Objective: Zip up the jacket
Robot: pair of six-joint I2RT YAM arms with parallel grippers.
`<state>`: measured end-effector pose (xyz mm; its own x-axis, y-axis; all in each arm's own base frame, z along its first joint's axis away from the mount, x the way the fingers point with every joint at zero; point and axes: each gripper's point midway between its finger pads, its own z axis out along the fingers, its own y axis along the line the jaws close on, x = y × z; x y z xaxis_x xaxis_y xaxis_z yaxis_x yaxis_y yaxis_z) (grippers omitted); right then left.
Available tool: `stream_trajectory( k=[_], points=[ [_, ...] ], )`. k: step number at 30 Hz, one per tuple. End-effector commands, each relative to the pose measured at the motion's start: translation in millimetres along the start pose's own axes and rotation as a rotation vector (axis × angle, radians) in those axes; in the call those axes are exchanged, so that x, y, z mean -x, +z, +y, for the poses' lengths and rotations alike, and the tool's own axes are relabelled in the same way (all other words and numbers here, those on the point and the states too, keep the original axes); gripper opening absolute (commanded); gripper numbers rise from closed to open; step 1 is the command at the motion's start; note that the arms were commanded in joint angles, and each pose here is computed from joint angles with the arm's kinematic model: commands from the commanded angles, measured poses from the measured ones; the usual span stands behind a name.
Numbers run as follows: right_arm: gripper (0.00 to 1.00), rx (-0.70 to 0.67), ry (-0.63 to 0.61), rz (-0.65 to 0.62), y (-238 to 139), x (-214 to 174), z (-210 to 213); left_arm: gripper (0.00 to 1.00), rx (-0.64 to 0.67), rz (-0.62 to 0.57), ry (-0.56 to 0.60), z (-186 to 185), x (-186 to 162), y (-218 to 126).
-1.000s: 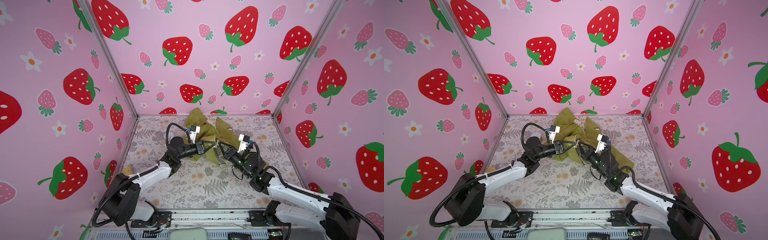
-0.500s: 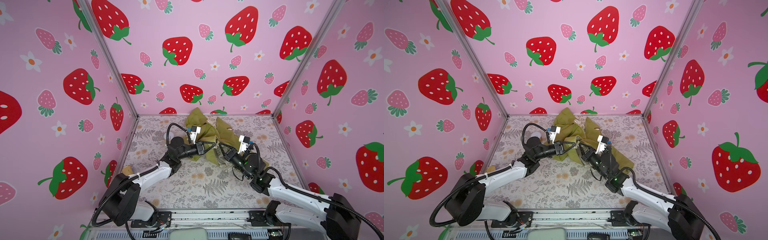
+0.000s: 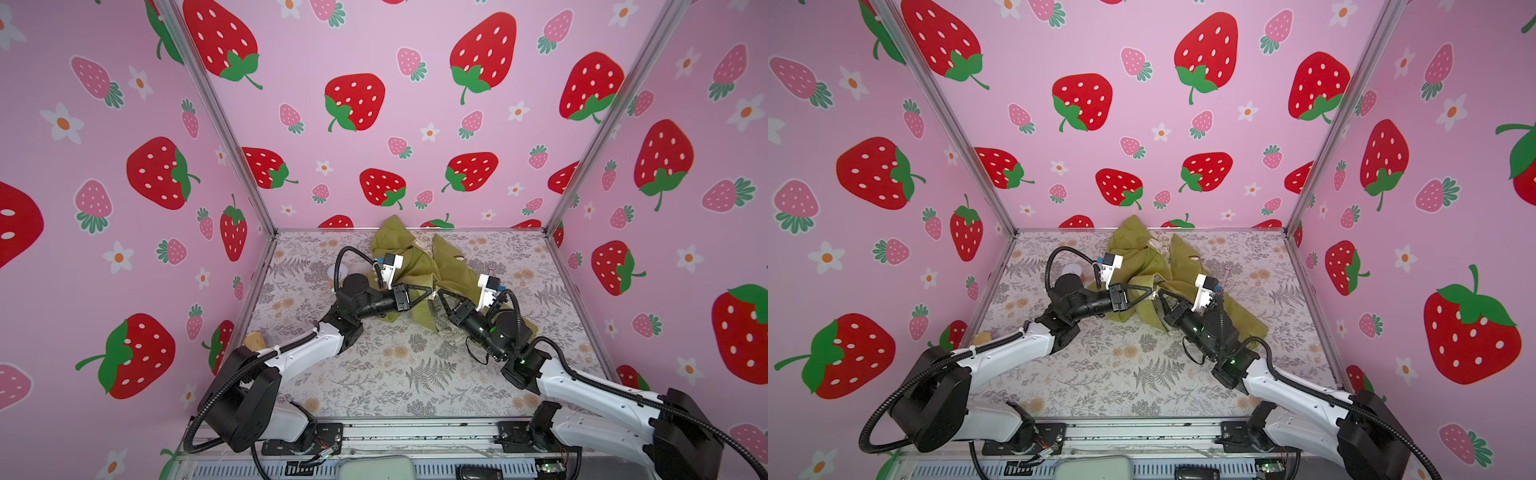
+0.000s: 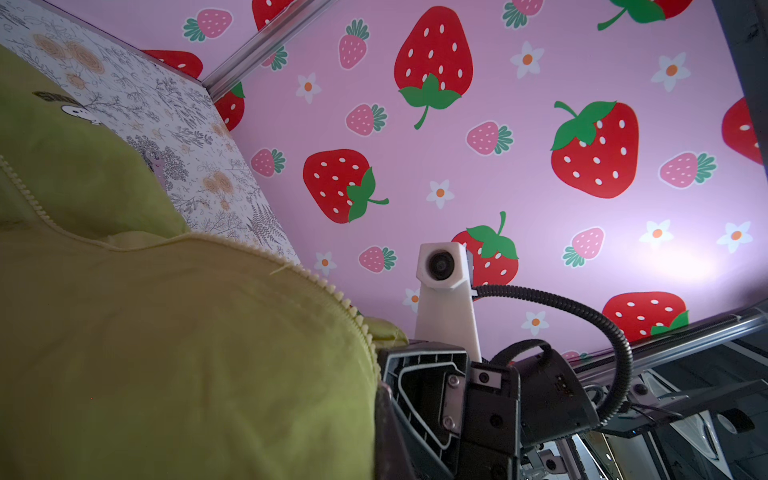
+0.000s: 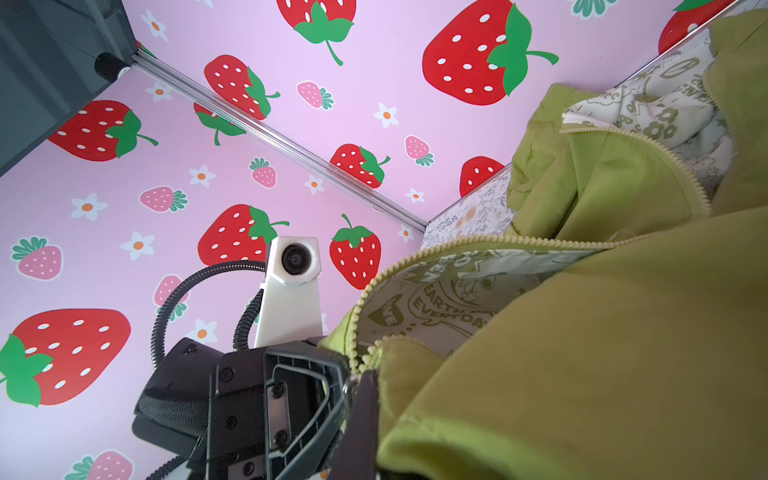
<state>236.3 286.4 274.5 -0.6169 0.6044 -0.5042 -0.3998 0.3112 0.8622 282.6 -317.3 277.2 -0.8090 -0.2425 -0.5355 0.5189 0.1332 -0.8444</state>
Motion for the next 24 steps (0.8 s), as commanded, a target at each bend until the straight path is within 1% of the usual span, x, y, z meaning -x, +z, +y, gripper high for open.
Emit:
stream_trajectory(
  k=[1,9,16,24],
  points=[
    [0.0,-0.018,-0.008,0.101,-4.4,-26.5,-8.1,0.0,-0.044,-0.067,0.068,-16.7,20.5,1.3],
    [0.0,-0.006,-0.016,0.126,1.2,-35.3,-3.5,0.0,-0.046,-0.068,0.062,-16.0,21.3,2.3],
    [0.0,-0.018,-0.028,0.146,0.1,-43.9,-7.7,0.0,-0.044,-0.071,0.063,-15.4,21.7,1.8],
    [0.0,-0.09,-0.086,0.129,-6.1,-40.6,-21.7,0.0,-0.052,-0.071,0.06,-16.9,22.7,1.3]
  ],
)
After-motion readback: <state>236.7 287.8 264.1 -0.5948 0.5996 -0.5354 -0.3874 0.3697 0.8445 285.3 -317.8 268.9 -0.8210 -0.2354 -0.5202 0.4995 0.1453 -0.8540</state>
